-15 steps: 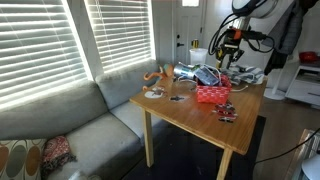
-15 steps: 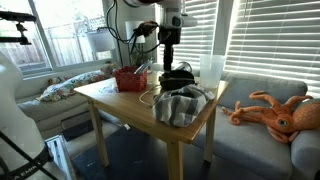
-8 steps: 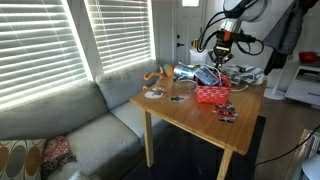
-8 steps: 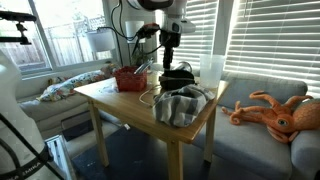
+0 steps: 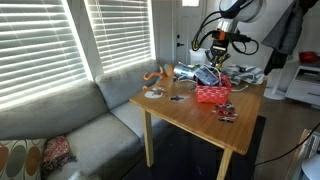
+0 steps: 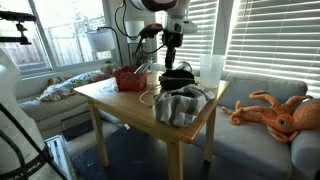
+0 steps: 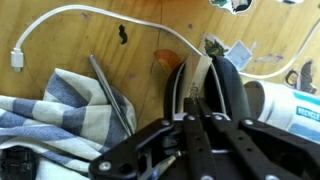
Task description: Pick up the glasses pouch and drop it in the red basket
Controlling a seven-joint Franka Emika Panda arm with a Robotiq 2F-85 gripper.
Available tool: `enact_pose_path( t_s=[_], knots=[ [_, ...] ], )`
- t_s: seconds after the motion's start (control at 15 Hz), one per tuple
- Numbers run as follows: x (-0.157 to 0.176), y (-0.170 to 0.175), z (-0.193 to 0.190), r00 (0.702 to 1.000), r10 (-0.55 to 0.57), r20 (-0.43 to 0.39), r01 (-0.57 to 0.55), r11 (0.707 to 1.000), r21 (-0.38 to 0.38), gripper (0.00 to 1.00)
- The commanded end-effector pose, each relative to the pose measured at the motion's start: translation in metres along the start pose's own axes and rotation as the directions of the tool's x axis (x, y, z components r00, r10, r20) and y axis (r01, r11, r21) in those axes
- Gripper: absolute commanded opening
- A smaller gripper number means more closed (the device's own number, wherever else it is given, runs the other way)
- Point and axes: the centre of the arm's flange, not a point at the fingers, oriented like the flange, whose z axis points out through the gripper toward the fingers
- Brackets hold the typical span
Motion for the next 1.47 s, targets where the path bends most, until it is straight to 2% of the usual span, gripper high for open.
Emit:
enact_pose_path(
  t_s=[0.0,0.2,0.47,0.93,1.0,1.2,1.27,1.33,1.4],
  knots=[
    [0.004,-0.014,0.003,0.999,0.030,0.017,-0.030,0.999,0.019,0.40],
    [0.007,-0.017,0.008,0.999,0.030,0.020,-0.030,1.000,0.007,0.60],
    [0.014,-0.021,0.016,0.999,0.037,0.033,-0.037,0.999,0.005,0.70],
    [0.016,-0.020,0.018,0.998,0.042,0.053,-0.041,0.999,-0.019,0.51],
    [0.015,-0.020,0.017,0.998,0.041,0.056,-0.040,0.999,-0.020,0.53],
    [0.015,-0.021,0.018,0.997,0.038,0.064,-0.036,0.999,-0.039,0.42],
    [0.015,-0.020,0.019,0.997,0.037,0.065,-0.034,0.998,-0.045,0.40],
    [0.016,-0.019,0.021,0.997,0.037,0.064,-0.034,0.998,-0.050,0.44],
    [0.017,-0.019,0.023,0.997,0.041,0.067,-0.037,0.998,-0.053,0.41]
  ],
)
